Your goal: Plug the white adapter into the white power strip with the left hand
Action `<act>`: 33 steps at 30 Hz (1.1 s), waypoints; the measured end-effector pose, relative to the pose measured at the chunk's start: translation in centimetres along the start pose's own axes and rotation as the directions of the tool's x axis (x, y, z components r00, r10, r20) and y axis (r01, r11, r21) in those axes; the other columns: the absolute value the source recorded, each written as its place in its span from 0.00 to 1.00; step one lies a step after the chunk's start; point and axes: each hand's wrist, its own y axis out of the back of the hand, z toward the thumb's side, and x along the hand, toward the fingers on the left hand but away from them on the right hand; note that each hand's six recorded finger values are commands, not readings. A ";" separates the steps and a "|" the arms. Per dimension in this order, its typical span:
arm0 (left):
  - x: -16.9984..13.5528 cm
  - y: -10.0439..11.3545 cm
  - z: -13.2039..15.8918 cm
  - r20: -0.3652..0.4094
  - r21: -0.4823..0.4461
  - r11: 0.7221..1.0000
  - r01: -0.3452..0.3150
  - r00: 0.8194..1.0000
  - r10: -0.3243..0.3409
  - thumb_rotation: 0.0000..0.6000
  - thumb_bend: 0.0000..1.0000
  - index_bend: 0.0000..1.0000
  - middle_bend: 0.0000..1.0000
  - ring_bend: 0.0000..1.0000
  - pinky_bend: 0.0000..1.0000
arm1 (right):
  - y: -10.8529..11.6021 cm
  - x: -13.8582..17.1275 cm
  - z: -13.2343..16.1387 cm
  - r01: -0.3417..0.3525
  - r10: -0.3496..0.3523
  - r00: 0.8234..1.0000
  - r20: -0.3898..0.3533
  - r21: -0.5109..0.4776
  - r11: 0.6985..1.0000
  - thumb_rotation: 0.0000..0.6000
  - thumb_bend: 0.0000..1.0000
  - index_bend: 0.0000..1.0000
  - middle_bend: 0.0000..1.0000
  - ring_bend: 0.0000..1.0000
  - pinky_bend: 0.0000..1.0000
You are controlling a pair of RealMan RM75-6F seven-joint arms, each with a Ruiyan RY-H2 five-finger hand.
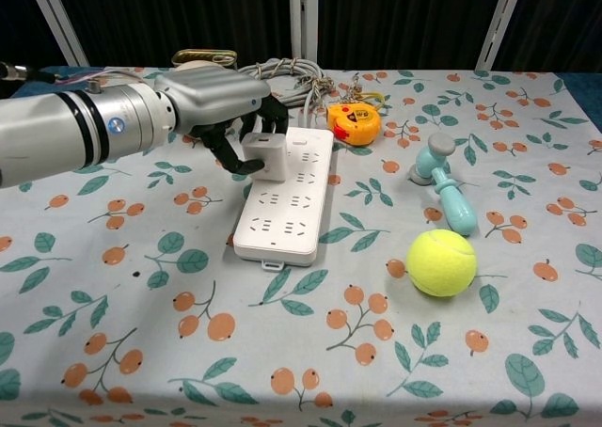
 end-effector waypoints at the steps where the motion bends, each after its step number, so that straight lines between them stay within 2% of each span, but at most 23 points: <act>1: 0.0 0.0 0.0 0.000 -0.001 1.000 -0.003 1.000 0.003 1.00 0.59 0.68 0.73 0.48 0.30 | 0.0 0.0 0.0 0.001 -0.001 1.000 0.000 0.000 1.000 1.00 0.20 0.00 0.00 0.00 0.00; 20: 0.3 -0.3 0.8 -0.003 0.028 1.000 -0.004 1.000 0.004 1.00 0.58 0.67 0.71 0.48 0.28 | 0.0 0.0 -0.1 0.000 0.000 1.000 0.005 -0.001 1.000 1.00 0.20 0.00 0.00 0.00 0.00; 22: 0.2 -0.3 0.8 -0.004 0.027 1.000 -0.002 1.000 0.002 1.00 0.55 0.61 0.67 0.46 0.27 | 0.1 0.0 -0.1 0.002 -0.002 1.000 0.005 -0.001 1.000 1.00 0.19 0.00 0.00 0.00 0.00; 26: 0.1 -0.3 0.8 -0.007 0.024 1.000 0.005 1.000 -0.005 1.00 0.39 0.42 0.49 0.34 0.26 | 0.0 0.0 -0.1 0.000 0.000 1.000 0.004 -0.003 1.000 1.00 0.19 0.00 0.00 0.00 0.00; 28: 0.0 -0.1 0.8 -0.011 0.021 1.000 -0.003 1.000 0.003 1.00 0.34 0.36 0.43 0.30 0.26 | 0.0 0.0 -0.2 0.002 -0.001 1.000 0.004 -0.004 1.000 1.00 0.19 0.00 0.00 0.00 0.00; 33: -0.3 0.4 0.7 -0.021 0.009 1.000 -0.018 1.000 0.018 1.00 0.28 0.25 0.34 0.24 0.25 | 0.1 0.1 -0.2 0.005 -0.005 1.000 0.003 -0.006 1.000 1.00 0.19 0.00 0.00 0.00 0.00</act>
